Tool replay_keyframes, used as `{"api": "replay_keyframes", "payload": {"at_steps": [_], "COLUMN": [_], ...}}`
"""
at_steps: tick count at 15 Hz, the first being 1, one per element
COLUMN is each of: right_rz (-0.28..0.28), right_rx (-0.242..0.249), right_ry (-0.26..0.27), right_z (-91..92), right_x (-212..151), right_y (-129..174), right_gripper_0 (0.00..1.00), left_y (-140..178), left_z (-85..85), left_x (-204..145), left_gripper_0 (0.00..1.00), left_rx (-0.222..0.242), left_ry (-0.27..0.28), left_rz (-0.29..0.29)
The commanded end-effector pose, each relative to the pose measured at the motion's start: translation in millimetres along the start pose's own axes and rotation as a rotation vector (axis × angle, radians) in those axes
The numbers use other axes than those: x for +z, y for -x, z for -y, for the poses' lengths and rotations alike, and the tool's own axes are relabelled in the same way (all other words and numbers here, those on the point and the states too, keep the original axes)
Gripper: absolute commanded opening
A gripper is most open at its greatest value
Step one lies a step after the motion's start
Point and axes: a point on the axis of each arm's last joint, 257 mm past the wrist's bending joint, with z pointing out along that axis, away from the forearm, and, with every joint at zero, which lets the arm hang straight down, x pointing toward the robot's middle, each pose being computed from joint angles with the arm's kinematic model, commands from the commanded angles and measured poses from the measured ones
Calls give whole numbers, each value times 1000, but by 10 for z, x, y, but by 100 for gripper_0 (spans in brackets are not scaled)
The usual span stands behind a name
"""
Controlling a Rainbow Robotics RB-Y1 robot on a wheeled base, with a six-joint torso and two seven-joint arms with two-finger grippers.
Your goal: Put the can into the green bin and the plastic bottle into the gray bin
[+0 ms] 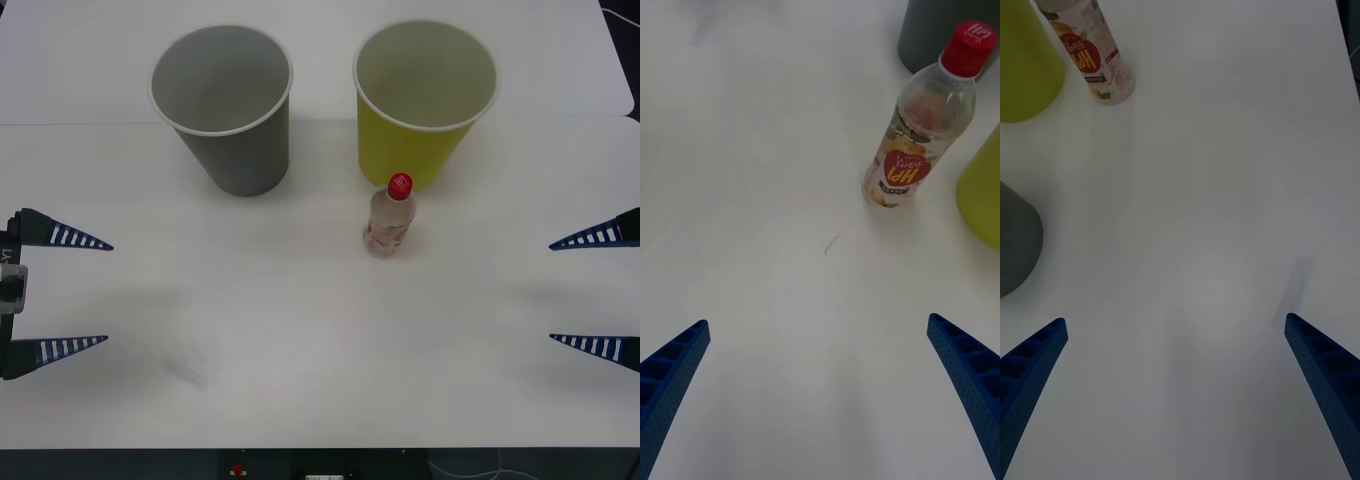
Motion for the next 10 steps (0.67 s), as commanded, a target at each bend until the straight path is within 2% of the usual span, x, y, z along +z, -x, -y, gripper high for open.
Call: {"api": "replay_keyframes", "payload": {"at_steps": [1,4,7,10], "right_rz": [0,-44,-45,-19], "right_rx": [0,-43,-24,15], "right_ry": [0,0,-6,-29], "right_z": [0,100,129,158], "right_x": [0,-135,-162,-145], "right_y": [0,-33,-83,-107], "right_gripper_0": [100,100,100,100], "left_y": [0,0,0,0], "left_z": [0,0,0,0], "left_x": [0,0,0,0], "left_gripper_0": [100,100,100,100], "left_rx": [0,0,0,0], "left_ry": [0,0,0,0], "left_rz": [0,0,0,0]}}
